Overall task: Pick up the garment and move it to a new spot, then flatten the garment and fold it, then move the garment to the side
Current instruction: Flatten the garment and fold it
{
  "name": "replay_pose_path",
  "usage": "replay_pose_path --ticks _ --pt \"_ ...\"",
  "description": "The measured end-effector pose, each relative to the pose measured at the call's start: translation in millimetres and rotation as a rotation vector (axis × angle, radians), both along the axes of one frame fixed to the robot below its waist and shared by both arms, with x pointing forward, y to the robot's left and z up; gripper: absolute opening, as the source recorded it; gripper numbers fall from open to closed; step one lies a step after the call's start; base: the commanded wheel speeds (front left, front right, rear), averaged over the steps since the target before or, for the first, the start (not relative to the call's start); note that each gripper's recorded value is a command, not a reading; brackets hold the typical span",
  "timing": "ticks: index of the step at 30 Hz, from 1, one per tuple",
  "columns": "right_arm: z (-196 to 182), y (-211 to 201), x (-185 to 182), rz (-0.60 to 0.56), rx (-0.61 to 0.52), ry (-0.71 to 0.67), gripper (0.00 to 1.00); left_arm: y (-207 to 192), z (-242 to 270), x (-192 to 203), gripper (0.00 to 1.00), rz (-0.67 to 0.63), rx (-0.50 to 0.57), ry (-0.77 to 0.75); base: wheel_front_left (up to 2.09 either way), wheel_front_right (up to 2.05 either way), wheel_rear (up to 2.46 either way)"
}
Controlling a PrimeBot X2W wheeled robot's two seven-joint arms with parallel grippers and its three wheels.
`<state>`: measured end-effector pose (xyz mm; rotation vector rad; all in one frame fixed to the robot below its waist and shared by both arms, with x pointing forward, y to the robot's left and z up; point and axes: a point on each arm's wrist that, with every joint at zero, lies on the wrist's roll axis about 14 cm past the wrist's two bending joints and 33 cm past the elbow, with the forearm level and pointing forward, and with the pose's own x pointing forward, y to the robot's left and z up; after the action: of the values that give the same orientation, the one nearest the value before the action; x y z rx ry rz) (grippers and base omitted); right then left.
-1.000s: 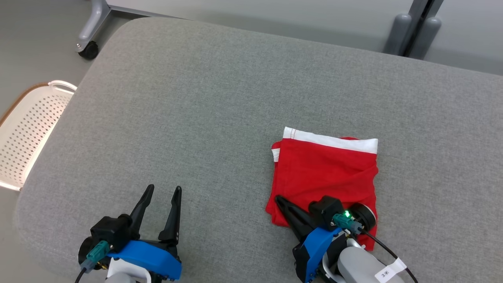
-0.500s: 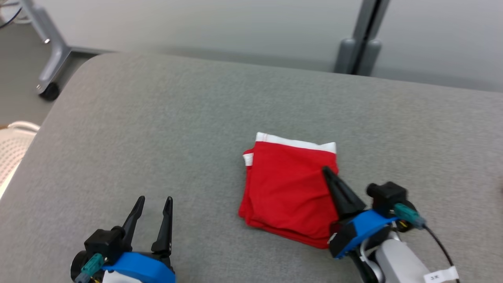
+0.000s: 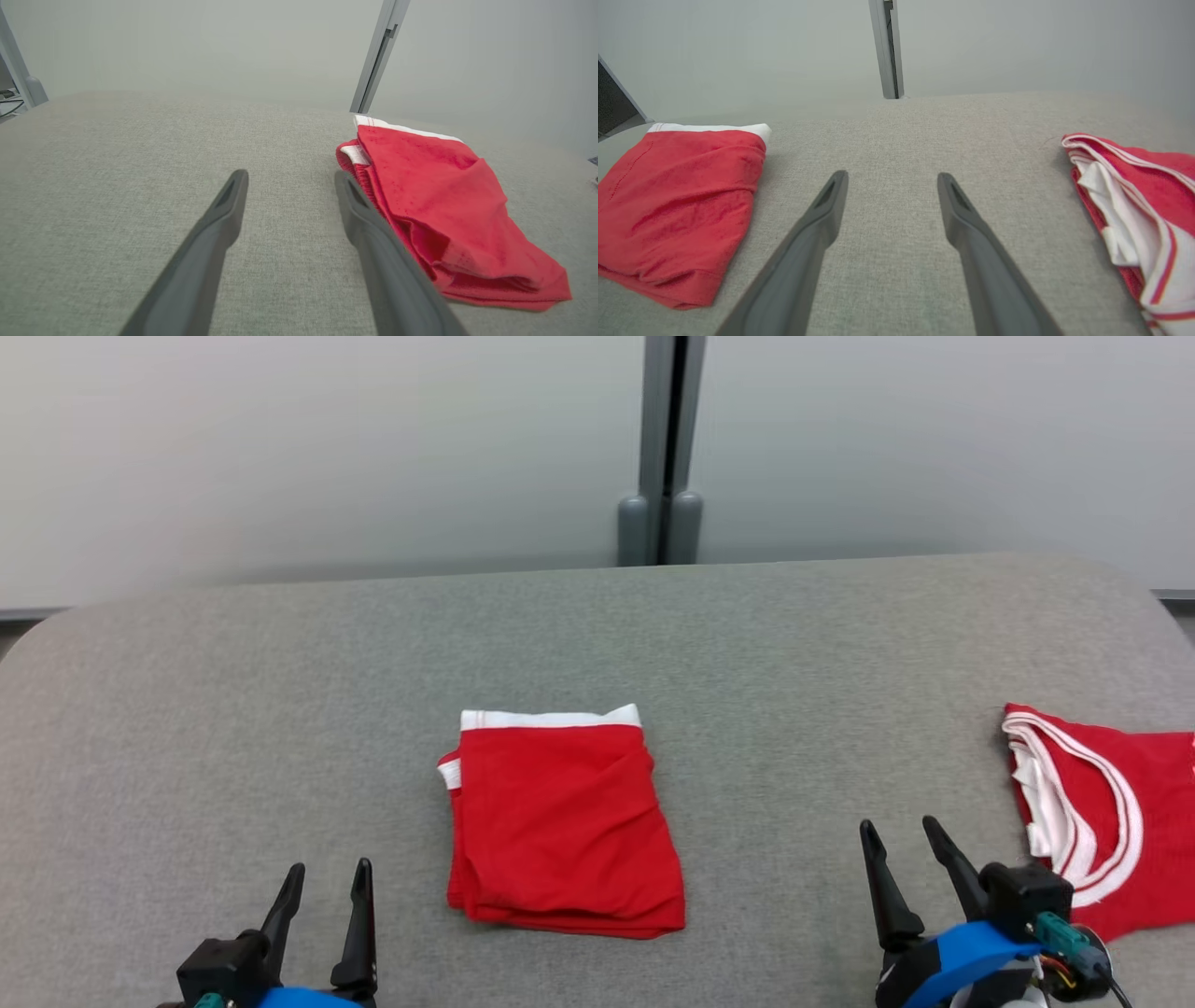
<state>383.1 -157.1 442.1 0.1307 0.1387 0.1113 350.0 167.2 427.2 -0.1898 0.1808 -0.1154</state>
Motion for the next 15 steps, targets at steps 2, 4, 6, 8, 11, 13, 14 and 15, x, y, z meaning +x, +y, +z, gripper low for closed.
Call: replay_pose_path --ticks 2,4,6,8,11,13,14,15 --pt "-1.7 -8.3 -8.2 -0.026 0.002 0.005 1.0 -2.8 0.0 0.2 1.0 -0.006 0.0 -0.001 0.0 0.0 0.0" --pt "-3.0 -13.3 -15.2 -0.042 0.006 0.009 1.0 -3.2 0.8 0.9 1.0 -0.007 0.004 -0.003 0.0 0.0 0.0" --pt "-5.4 -16.1 -22.1 -0.051 0.005 0.016 1.0 -2.5 -0.3 -1.0 1.0 -0.004 0.009 0.0 0.0 0.0 0.0" --pt "-9.1 -14.0 -28.6 -0.041 -0.007 0.026 1.0 -0.3 -0.4 -3.0 1.0 0.004 0.014 -0.001 0.0 0.0 0.0" --pt "-6.6 -12.8 -31.0 -0.038 -0.004 0.018 1.0 2.2 -2.8 -7.9 1.0 0.014 0.022 0.006 0.0 0.0 0.0" --pt "-4.2 -11.4 -30.9 -0.035 -0.001 0.011 1.0 3.8 -3.6 -10.6 1.0 0.02 0.028 0.008 0.0 0.0 0.0" --pt "-1.9 -8.2 -29.9 -0.026 0.003 0.004 1.0 5.2 -2.5 -11.7 1.0 0.025 0.033 0.004 0.0 0.0 0.0" --pt "-0.9 -6.5 -29.2 -0.021 0.005 0.001 1.0 6.3 -2.6 -12.4 1.0 0.028 0.035 0.004 0.0 0.0 0.0"
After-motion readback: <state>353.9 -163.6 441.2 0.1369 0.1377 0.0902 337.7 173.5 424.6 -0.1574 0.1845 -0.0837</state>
